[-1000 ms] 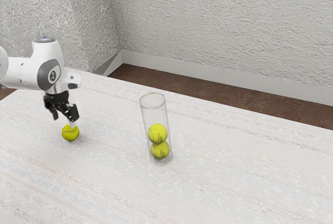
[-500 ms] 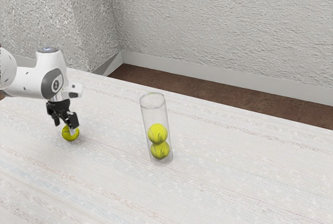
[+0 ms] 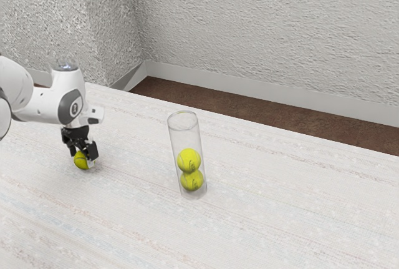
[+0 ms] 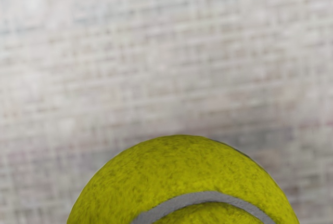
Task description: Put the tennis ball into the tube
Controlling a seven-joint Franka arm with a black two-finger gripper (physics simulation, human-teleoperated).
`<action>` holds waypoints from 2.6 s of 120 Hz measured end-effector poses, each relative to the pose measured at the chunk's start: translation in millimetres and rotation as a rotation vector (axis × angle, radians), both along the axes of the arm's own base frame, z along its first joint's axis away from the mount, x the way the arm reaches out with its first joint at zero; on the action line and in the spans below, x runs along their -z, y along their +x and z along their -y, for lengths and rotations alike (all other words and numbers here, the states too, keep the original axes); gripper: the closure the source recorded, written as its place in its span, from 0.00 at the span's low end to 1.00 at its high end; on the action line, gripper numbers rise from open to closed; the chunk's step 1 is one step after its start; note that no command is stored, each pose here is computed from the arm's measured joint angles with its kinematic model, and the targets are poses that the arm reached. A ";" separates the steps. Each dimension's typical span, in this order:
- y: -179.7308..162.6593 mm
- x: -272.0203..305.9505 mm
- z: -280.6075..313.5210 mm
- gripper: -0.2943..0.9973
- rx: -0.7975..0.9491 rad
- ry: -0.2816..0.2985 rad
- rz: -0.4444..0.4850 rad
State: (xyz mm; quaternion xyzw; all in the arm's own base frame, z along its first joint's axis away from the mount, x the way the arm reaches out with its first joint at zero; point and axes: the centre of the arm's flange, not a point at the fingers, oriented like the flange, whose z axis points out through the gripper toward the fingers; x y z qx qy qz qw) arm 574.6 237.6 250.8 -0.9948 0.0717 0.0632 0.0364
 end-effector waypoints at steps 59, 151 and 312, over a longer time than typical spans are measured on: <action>7.0 6.8 3.5 0.27 0.003 -0.018 0.006; 7.6 -42.8 4.7 0.52 -0.002 -0.009 0.045; 92.1 -264.2 363.0 0.52 0.119 -0.142 0.107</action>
